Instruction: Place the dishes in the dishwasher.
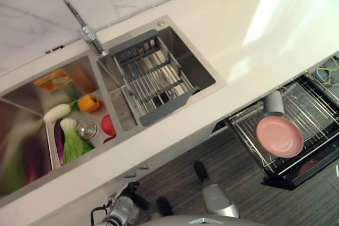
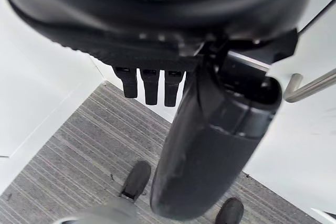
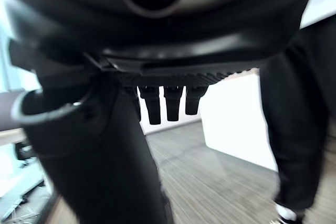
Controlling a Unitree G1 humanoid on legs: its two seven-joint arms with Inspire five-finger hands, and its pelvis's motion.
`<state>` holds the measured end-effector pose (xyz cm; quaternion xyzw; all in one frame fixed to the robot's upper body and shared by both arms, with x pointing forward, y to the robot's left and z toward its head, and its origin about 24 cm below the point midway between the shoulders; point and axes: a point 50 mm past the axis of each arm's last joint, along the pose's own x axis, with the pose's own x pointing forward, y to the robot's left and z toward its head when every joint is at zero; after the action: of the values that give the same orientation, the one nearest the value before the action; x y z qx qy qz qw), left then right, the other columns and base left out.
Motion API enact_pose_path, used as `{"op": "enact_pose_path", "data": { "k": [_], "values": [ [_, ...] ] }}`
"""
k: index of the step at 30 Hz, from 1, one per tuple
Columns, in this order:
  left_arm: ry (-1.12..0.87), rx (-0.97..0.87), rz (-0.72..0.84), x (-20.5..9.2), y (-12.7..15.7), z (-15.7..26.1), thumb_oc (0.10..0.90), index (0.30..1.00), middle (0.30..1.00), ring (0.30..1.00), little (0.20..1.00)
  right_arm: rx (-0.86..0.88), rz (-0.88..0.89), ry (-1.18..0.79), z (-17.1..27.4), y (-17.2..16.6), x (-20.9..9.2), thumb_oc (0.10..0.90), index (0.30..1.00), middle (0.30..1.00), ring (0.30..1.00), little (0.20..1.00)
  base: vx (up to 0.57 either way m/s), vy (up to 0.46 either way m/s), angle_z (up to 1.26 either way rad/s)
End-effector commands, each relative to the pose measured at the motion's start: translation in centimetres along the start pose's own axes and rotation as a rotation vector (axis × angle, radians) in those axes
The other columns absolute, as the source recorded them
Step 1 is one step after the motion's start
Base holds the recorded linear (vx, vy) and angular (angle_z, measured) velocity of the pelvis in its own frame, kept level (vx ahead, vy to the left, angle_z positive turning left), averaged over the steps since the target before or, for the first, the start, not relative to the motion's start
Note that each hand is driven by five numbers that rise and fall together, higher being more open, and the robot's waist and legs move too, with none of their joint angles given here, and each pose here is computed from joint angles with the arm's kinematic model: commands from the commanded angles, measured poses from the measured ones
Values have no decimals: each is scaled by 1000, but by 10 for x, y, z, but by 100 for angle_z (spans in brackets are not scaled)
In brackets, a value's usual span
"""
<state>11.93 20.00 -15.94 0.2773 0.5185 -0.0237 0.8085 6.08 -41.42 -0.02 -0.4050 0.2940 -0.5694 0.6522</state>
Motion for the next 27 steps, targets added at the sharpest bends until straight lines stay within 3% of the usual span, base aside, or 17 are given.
{"op": "enact_pose_path", "data": {
  "k": [1,8,15,23,25,26,27],
  "values": [
    [23,67,58,4,25,-6,800,900,900,900,900,146,-139,14,13,-11,12,400,300,300,300,300,-15,30,-5],
    [6,79,35,4,18,-2,800,900,900,900,900,210,39,-82,51,30,-5,400,300,300,300,300,-6,10,0],
    [-169,65,-23,2,9,31,800,900,900,900,900,277,189,-477,172,52,-23,400,300,300,300,300,21,-27,17],
    [-240,72,-64,0,9,42,800,900,900,900,900,185,289,-611,208,60,-22,400,300,300,300,300,15,-57,44],
    [-245,78,-69,0,8,43,800,900,900,900,900,154,326,-629,209,66,-24,551,526,526,526,526,-6,-63,60],
    [-241,56,-73,0,7,42,800,900,900,900,900,139,410,-603,200,79,-31,800,900,900,900,900,-13,-49,63],
    [-240,56,-73,0,8,42,800,900,900,900,900,140,412,-603,200,79,-31,800,900,900,900,900,-11,-54,57]
  ]
}}
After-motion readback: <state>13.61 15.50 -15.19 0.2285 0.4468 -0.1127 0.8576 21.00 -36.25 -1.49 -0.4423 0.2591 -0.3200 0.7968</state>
